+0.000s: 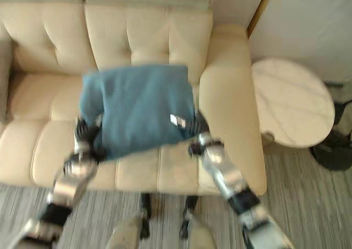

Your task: Pick up all the scattered cushions and arrange them neatly on the sofa.

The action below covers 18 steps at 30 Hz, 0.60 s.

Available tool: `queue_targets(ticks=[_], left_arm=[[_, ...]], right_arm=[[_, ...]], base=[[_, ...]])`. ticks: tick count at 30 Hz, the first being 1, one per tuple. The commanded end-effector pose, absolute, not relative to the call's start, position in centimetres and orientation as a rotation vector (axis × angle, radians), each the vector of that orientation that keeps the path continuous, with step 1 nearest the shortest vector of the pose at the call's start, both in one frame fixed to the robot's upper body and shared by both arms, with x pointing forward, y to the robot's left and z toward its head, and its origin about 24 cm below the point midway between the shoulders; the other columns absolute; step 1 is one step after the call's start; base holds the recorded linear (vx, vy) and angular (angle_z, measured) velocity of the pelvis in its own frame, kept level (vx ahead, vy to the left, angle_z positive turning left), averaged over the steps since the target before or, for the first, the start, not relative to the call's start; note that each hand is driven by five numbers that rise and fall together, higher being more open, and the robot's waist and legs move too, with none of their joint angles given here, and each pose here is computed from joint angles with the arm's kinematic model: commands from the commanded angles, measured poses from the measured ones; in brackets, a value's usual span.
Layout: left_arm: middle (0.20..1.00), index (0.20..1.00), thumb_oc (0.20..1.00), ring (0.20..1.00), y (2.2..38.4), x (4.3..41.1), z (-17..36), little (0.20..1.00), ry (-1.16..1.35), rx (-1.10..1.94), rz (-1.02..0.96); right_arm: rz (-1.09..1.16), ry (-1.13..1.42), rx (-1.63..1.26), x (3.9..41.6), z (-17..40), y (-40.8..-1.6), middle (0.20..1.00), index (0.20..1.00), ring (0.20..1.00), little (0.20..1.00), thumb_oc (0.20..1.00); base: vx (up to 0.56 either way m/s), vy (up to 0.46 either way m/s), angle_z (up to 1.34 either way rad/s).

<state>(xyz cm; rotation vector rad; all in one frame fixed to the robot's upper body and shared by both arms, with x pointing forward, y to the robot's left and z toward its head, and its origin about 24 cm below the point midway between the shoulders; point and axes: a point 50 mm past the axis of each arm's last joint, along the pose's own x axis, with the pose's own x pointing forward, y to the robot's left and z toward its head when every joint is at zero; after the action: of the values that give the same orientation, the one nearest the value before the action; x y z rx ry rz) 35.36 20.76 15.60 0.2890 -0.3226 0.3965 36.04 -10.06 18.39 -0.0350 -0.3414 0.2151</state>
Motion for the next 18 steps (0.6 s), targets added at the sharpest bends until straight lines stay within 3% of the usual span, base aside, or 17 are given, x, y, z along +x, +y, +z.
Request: queue_targets(ticks=[1,6,12,13,14,18], left_arm=[[0.2,0.2,0.2,0.2,13.4,35.5,25.6,0.2,-0.817,0.35,0.199],[0.2,0.2,0.2,0.2,13.2,37.4,33.3,0.2,-0.951,0.652,0.303],[0.2,0.2,0.2,0.2,13.8,39.2,35.4,0.2,-0.887,0.867,0.446],[1.0,1.0,1.0,1.0,14.1,39.7,35.4,1.0,-0.847,0.926,0.484],[1.0,1.0,1.0,1.0,14.8,40.1,35.9,1.0,-0.809,1.017,0.523],[1.0,1.0,1.0,1.0,17.5,40.4,36.5,1.0,-0.712,1.132,0.607]], right_arm=[[0.404,-0.825,0.058,32.2,27.9,-3.3,0.2,0.2,0.2,0.2,0.2],[0.258,-1.051,-0.1,32.7,35.3,-3.5,0.2,0.2,0.2,0.2,0.2],[0.114,-0.967,-0.196,35.7,36.2,-3.8,0.2,0.2,0.2,0.2,0.2],[0.079,-0.887,-0.258,37.1,35.3,-3.8,0.228,0.228,0.228,0.228,0.228],[0.054,-0.839,-0.392,38.0,34.3,-3.9,1.0,1.0,1.0,1.0,1.0],[-0.004,-0.757,-0.404,39.4,33.6,-5.4,1.0,1.0,1.0,1.0,1.0]], base=[[0.04,-0.032,0.04],[-0.01,-0.026,0.04],[-0.03,-0.008,0.12],[0.0,0.0,0.0],[-0.03,0.015,-0.01],[0.0,0.004,0.01]])
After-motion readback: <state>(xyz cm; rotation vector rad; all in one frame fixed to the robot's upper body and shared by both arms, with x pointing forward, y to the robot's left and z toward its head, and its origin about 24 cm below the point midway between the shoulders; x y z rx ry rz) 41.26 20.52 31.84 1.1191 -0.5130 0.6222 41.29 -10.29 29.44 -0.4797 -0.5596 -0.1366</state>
